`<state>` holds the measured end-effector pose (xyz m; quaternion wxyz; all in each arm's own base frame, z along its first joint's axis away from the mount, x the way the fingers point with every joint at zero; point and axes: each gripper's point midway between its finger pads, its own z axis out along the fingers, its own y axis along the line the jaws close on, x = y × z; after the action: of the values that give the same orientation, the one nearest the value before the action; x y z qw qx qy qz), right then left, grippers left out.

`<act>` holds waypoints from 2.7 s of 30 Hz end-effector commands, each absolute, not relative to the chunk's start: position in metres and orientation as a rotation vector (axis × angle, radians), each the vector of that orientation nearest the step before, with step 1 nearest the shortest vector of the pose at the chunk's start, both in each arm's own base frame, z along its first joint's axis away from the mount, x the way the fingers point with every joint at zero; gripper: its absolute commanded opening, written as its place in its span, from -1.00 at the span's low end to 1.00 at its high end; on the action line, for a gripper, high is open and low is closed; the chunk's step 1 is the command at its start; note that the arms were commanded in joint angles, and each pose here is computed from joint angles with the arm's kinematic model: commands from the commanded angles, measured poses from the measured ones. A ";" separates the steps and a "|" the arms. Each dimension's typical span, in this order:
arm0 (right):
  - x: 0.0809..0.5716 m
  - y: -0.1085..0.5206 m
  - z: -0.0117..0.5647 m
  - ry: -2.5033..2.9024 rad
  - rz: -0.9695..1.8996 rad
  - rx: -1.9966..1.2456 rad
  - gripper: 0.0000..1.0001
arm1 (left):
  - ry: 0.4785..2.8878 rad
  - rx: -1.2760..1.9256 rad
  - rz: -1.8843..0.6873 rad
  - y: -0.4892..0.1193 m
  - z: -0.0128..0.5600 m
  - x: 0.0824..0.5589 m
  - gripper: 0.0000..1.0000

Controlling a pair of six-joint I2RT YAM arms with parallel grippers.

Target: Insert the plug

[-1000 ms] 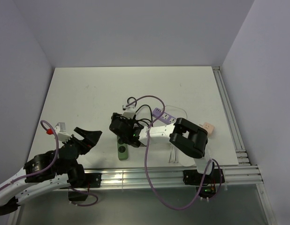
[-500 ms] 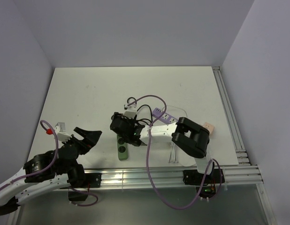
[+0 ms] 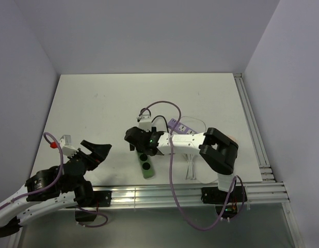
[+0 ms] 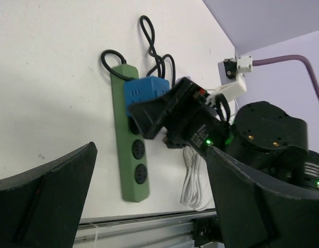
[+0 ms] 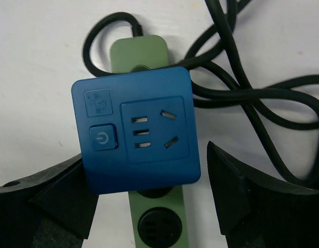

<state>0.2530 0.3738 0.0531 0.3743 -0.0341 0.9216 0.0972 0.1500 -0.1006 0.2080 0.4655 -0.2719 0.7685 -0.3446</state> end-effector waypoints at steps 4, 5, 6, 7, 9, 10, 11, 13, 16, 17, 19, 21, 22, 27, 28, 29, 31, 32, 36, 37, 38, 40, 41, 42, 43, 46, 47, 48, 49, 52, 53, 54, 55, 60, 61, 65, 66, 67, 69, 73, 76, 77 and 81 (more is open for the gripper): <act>0.233 0.326 0.093 2.432 0.109 -0.290 0.78 | 1.844 -0.700 -0.867 -0.091 0.219 0.150 0.87; 0.234 0.327 0.098 2.424 0.132 -0.300 0.79 | 1.840 -0.701 -0.873 -0.092 0.220 0.151 0.87; 0.233 0.329 0.110 2.407 0.165 -0.317 0.79 | 1.839 -0.699 -0.878 -0.092 0.221 0.150 0.87; 0.231 0.331 0.116 2.406 0.193 -0.325 0.79 | 1.840 -0.690 -0.874 -0.092 0.220 0.150 0.87; 0.229 0.334 0.131 2.385 0.257 -0.344 0.79 | 1.842 -0.687 -0.870 -0.093 0.220 0.151 0.87; 0.227 0.335 0.136 2.379 0.280 -0.353 0.79 | 1.840 -0.689 -0.868 -0.092 0.221 0.151 0.87; 0.224 0.335 0.140 2.379 0.302 -0.364 0.79 | 1.844 -0.688 -0.865 -0.092 0.220 0.151 0.87; 0.219 0.329 0.149 2.379 0.318 -0.348 0.79 | 1.845 -0.685 -0.861 -0.092 0.220 0.151 0.87; 0.218 0.299 0.153 2.388 0.257 -0.268 0.78 | 1.842 -0.686 -0.867 -0.092 0.221 0.151 0.87; 0.220 0.288 0.153 2.395 0.242 -0.210 0.76 | 1.845 -0.680 -0.877 -0.094 0.221 0.150 0.88; 0.229 0.249 0.152 2.399 0.176 -0.095 0.70 | 1.842 -0.671 -0.888 -0.097 0.221 0.150 0.88; 0.232 0.213 0.150 2.403 0.139 0.042 0.67 | 1.846 -0.658 -0.907 -0.101 0.222 0.150 0.88; 0.236 0.199 0.151 2.400 0.131 0.103 0.66 | 1.851 -0.638 -0.906 -0.104 0.221 0.150 0.88; 0.251 0.103 0.155 2.319 0.030 0.482 0.65 | 1.874 -0.572 -0.933 -0.125 0.225 0.151 0.88; 0.250 0.093 0.154 2.318 0.026 0.523 0.65 | 1.877 -0.567 -0.930 -0.127 0.225 0.151 0.89; 0.253 0.070 0.153 2.300 -0.009 0.612 0.65 | 1.891 -0.554 -0.918 -0.131 0.222 0.152 0.89; 0.250 0.049 0.147 2.287 -0.028 0.696 0.65 | 1.893 -0.531 -0.933 -0.139 0.223 0.153 0.89; 0.250 0.038 0.144 2.282 -0.047 0.733 0.66 | 1.898 -0.521 -0.931 -0.141 0.223 0.153 0.90; 0.252 -0.008 0.121 2.276 -0.107 0.937 0.68 | 1.892 -0.487 -0.944 -0.147 0.224 0.153 0.91; 0.252 -0.016 0.118 2.278 -0.129 0.963 0.68 | 1.891 -0.484 -0.946 -0.147 0.225 0.153 0.91; 0.251 -0.024 0.111 2.286 -0.172 0.995 0.68 | 1.892 -0.478 -0.947 -0.147 0.225 0.153 0.91; 0.250 -0.039 0.100 2.309 -0.230 1.038 0.69 | 1.890 -0.477 -0.958 -0.146 0.226 0.151 0.91; 0.249 -0.040 0.095 2.326 -0.230 1.044 0.69 | 1.889 -0.478 -0.966 -0.147 0.226 0.151 0.91; 0.249 -0.047 0.093 2.318 -0.236 1.070 0.69 | 1.892 -0.478 -0.968 -0.147 0.223 0.150 0.91; 0.247 -0.059 0.090 2.315 -0.257 1.099 0.68 | 1.885 -0.483 -0.981 -0.146 0.223 0.150 0.91; 0.246 -0.071 0.084 2.307 -0.278 1.145 0.67 | 1.875 -0.487 -1.003 -0.147 0.221 0.149 0.91; 0.247 -0.071 0.083 2.311 -0.281 1.149 0.66 | 1.875 -0.484 -1.002 -0.147 0.219 0.149 0.91; 0.247 -0.073 0.081 2.310 -0.291 1.156 0.65 | 1.873 -0.481 -1.005 -0.148 0.219 0.149 0.91; 0.246 -0.074 0.076 2.328 -0.314 1.159 0.65 | 1.868 -0.478 -1.010 -0.149 0.221 0.149 0.92; 0.245 -0.074 0.063 2.363 -0.322 1.166 0.65 | 1.873 -0.466 -0.997 -0.149 0.222 0.150 0.92; 0.249 -0.073 0.060 2.358 -0.302 1.163 0.65 | 1.873 -0.459 -0.994 -0.149 0.222 0.150 0.92; 0.250 -0.071 0.056 2.368 -0.289 1.165 0.63 | 1.874 -0.457 -0.991 -0.150 0.222 0.150 0.92; 0.250 -0.068 0.049 2.392 -0.278 1.167 0.63 | 1.876 -0.453 -0.986 -0.150 0.222 0.150 0.92; 0.254 -0.062 0.032 2.434 -0.241 1.167 0.54 | 1.892 -0.442 -0.987 -0.155 0.218 0.150 0.92; 0.252 -0.060 0.029 2.442 -0.229 1.165 0.50 | 1.897 -0.442 -0.985 -0.154 0.216 0.149 0.92; 0.257 -0.053 0.034 2.426 -0.158 1.132 0.06 | 1.906 -0.456 -0.979 -0.153 0.213 0.149 0.92; 0.260 -0.051 0.040 2.413 -0.130 1.106 -0.05 | 1.906 -0.460 -0.976 -0.152 0.213 0.149 0.92; 0.261 -0.049 0.043 2.410 -0.109 1.091 -0.18 | 1.904 -0.466 -0.982 -0.152 0.214 0.149 0.91; 0.267 -0.044 0.057 2.382 -0.050 1.047 -0.65 | 1.906 -0.465 -0.977 -0.151 0.215 0.149 0.91; 0.273 -0.025 0.094 2.312 0.122 0.927 -1.00 | 1.899 -0.446 -0.985 -0.152 0.226 0.148 0.91; 0.276 0.008 0.138 2.222 0.368 0.710 -1.00 | 1.884 -0.397 -1.005 -0.155 0.236 0.147 0.92; 0.274 0.018 0.148 2.203 0.419 0.633 -1.00 | 1.882 -0.383 -1.020 -0.158 0.239 0.145 0.92; 0.256 0.083 0.195 2.137 0.765 0.288 -1.00 | 1.846 -0.309 -1.078 -0.167 0.252 0.142 0.91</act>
<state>0.2656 0.0259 0.1590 0.4074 0.2468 0.8610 0.1784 0.1461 -0.1565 0.2219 0.4617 -0.1574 0.7759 -0.4002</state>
